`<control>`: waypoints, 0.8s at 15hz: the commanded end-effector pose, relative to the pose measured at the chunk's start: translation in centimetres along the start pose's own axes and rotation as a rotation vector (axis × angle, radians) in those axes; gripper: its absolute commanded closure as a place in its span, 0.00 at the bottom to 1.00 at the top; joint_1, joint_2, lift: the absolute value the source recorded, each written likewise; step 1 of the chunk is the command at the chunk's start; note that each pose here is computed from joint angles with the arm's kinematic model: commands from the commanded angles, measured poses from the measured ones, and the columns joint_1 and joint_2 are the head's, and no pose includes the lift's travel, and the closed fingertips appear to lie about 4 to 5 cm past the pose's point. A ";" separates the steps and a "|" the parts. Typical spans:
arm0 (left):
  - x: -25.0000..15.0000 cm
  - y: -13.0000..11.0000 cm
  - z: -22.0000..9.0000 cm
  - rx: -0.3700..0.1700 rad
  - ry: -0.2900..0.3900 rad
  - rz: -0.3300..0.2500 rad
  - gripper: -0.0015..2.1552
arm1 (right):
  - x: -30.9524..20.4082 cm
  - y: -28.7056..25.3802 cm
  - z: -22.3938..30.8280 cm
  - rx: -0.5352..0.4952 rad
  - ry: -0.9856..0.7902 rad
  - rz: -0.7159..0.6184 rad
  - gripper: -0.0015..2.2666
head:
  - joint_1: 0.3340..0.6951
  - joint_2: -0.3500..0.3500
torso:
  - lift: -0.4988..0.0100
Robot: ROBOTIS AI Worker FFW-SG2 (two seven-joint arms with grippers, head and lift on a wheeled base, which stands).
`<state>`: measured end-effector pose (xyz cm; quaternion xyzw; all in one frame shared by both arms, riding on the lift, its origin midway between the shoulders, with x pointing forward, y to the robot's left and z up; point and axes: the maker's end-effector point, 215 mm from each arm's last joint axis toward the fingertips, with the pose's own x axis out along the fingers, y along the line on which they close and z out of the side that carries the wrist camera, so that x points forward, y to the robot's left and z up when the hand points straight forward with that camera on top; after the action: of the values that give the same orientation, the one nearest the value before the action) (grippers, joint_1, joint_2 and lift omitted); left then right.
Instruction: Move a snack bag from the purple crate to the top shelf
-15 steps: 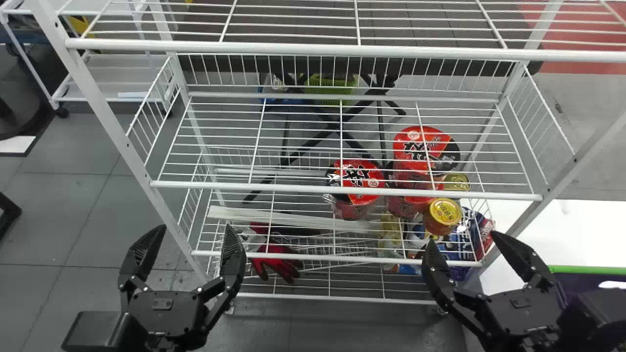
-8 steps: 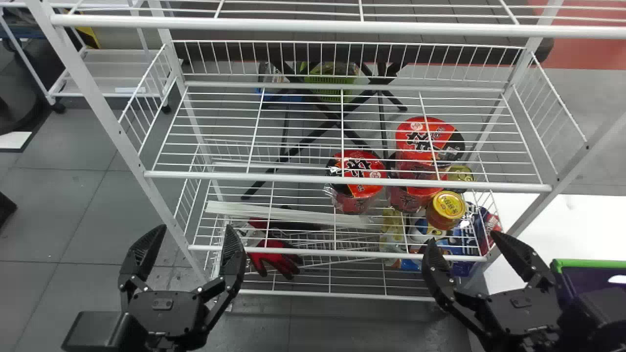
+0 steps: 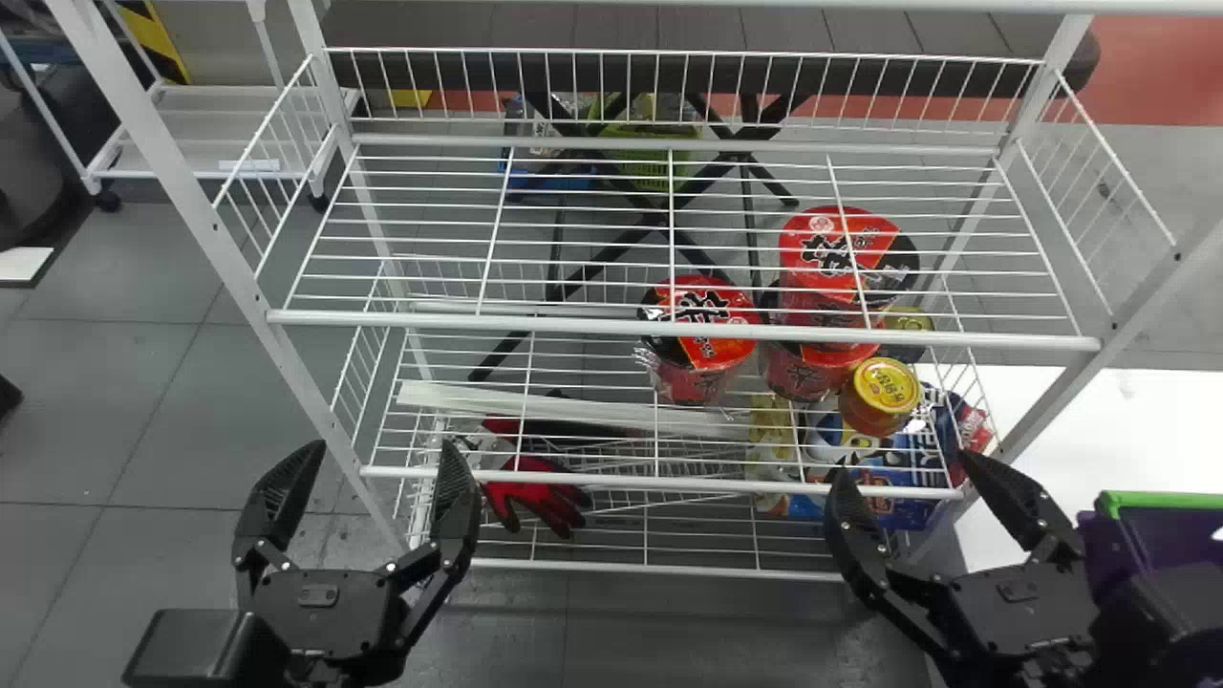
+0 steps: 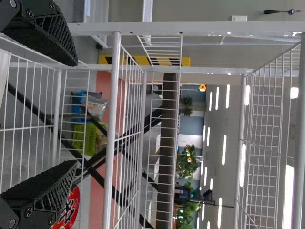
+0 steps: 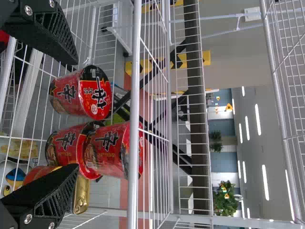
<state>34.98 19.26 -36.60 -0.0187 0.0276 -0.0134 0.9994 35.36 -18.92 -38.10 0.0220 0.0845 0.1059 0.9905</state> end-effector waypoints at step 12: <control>-0.1 -0.2 0.2 0.001 -0.004 -0.009 0.04 | -0.4 0.6 0.5 0.009 -0.017 0.035 0.01 | 1.00 0.51 | 0.10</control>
<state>34.91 19.11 -36.53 -0.0174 0.0273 -0.0170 0.9993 34.91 -18.30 -37.72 0.0262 0.0802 0.1217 0.9890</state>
